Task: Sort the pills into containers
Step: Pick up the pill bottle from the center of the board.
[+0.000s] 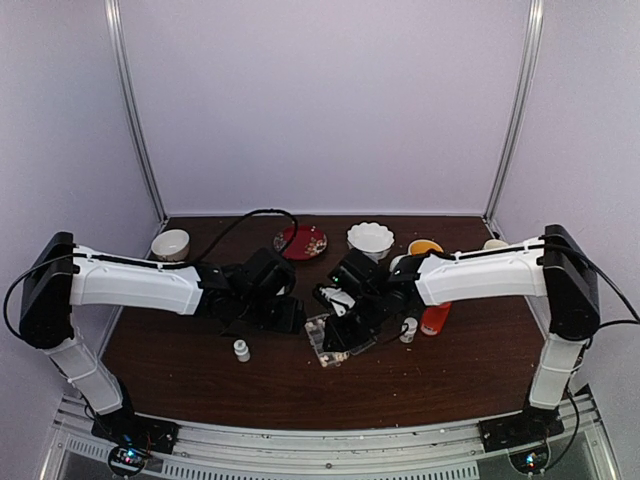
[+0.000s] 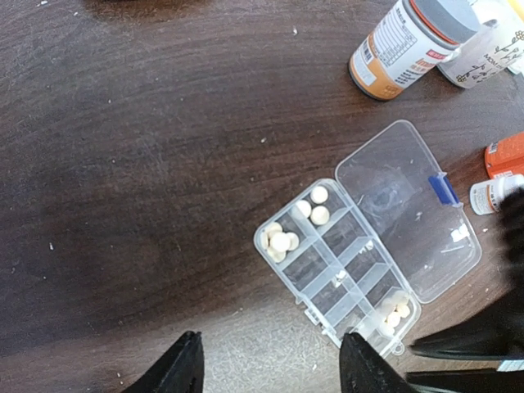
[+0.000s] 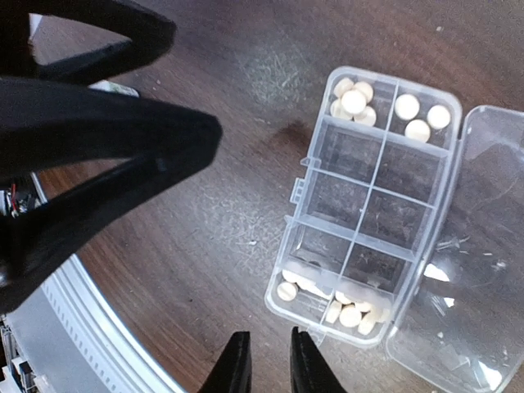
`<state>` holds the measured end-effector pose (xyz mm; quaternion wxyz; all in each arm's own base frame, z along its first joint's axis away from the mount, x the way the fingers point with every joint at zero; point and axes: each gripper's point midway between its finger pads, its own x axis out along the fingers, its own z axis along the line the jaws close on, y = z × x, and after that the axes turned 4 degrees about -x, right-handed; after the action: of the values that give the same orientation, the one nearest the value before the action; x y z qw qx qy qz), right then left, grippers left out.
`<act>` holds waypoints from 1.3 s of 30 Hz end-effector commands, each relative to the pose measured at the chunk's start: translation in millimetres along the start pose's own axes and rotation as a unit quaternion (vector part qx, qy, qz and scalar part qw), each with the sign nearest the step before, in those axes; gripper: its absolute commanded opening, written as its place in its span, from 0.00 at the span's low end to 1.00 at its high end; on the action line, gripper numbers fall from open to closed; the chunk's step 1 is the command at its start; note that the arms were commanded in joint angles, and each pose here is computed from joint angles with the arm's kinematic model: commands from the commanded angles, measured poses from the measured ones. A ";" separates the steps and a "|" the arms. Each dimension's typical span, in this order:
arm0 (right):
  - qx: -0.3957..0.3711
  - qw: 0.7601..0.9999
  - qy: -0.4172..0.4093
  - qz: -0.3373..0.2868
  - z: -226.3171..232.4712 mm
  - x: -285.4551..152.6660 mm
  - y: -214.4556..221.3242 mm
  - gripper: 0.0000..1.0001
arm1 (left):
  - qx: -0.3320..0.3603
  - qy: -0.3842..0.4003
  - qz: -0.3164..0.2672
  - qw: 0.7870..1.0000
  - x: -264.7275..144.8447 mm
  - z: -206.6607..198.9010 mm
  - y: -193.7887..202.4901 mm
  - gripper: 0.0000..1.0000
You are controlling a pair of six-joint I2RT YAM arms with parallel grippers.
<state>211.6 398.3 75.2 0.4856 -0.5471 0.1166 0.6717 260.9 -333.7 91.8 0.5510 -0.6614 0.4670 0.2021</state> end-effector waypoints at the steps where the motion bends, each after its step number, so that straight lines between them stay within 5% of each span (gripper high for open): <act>1: -0.017 0.997 0.021 -0.072 -1.4 -64.6 -21.5 0.19 | 0.012 0.012 -0.028 0.999 -12.3 -1.7 -13.2 0.59; 8: 0.013 0.979 0.144 -0.141 -66.6 -160.7 -13.0 0.40 | 0.044 0.018 -0.045 0.998 -23.2 -4.2 -20.1 0.59; 13: 0.013 0.970 0.207 -0.128 -107.4 -195.5 10.0 0.97 | 0.058 0.031 -0.057 0.996 -28.3 -14.0 -25.1 0.59; 14: 0.006 0.968 0.221 -0.121 -112.7 -199.5 13.2 0.99 | 0.061 0.033 -0.060 0.996 -29.7 -15.8 -26.3 0.59; 28: 0.086 0.939 0.320 -0.091 -178.7 -191.2 40.8 1.00 | 0.075 0.022 -0.066 0.995 -38.2 -16.8 -32.0 0.60; 35: 0.105 0.944 0.305 -0.070 -196.3 -162.6 35.9 1.00 | 0.072 0.018 -0.059 0.995 -35.8 -13.9 -26.6 0.60; 39: 0.113 0.940 0.313 -0.069 -206.8 -159.9 32.6 0.87 | 0.071 0.016 -0.055 0.996 -33.5 -12.4 -23.3 0.60</act>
<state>290.6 159.3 119.6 0.5161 -0.6762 0.2988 0.4326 259.0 -328.7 125.4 0.6006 -0.6401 0.4588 0.1384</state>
